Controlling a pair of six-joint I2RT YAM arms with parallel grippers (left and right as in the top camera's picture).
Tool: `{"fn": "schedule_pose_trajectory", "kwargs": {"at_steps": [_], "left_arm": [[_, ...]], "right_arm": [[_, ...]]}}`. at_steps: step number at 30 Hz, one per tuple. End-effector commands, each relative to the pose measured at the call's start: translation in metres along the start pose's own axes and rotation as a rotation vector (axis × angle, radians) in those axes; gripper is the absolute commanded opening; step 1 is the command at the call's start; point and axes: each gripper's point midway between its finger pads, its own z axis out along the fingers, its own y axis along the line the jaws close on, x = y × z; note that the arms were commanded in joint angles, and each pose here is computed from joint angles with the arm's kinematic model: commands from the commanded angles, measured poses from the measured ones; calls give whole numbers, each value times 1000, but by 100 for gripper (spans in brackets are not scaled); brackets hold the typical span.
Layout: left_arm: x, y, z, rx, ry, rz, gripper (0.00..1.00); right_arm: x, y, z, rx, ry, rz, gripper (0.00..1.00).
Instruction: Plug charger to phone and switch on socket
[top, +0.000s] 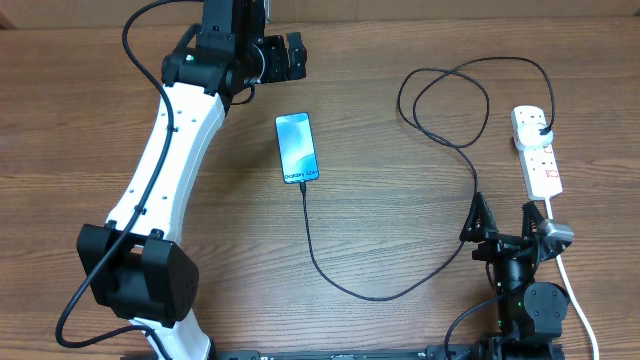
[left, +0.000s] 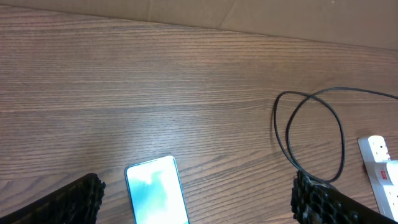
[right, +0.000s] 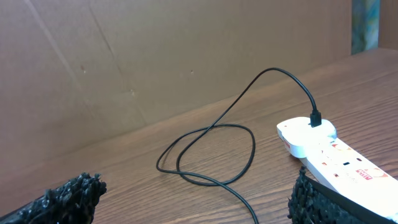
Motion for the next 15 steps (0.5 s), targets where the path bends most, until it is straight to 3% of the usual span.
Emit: {"fn": "schedule_pose_trajectory", "kwargs": {"at_steps": [1,11,15], "left_arm": [[-9,-4,-7,3,-27,2,99],[-8,-3,-7,-2,-24,3,99],[-12,10,-14,-90,-49,33,100]], "right_arm": [[2,-1,0,2,-5,-1,100],[2,-1,0,2,-5,-1,100],[2,-1,0,2,-5,-1,100]]}}
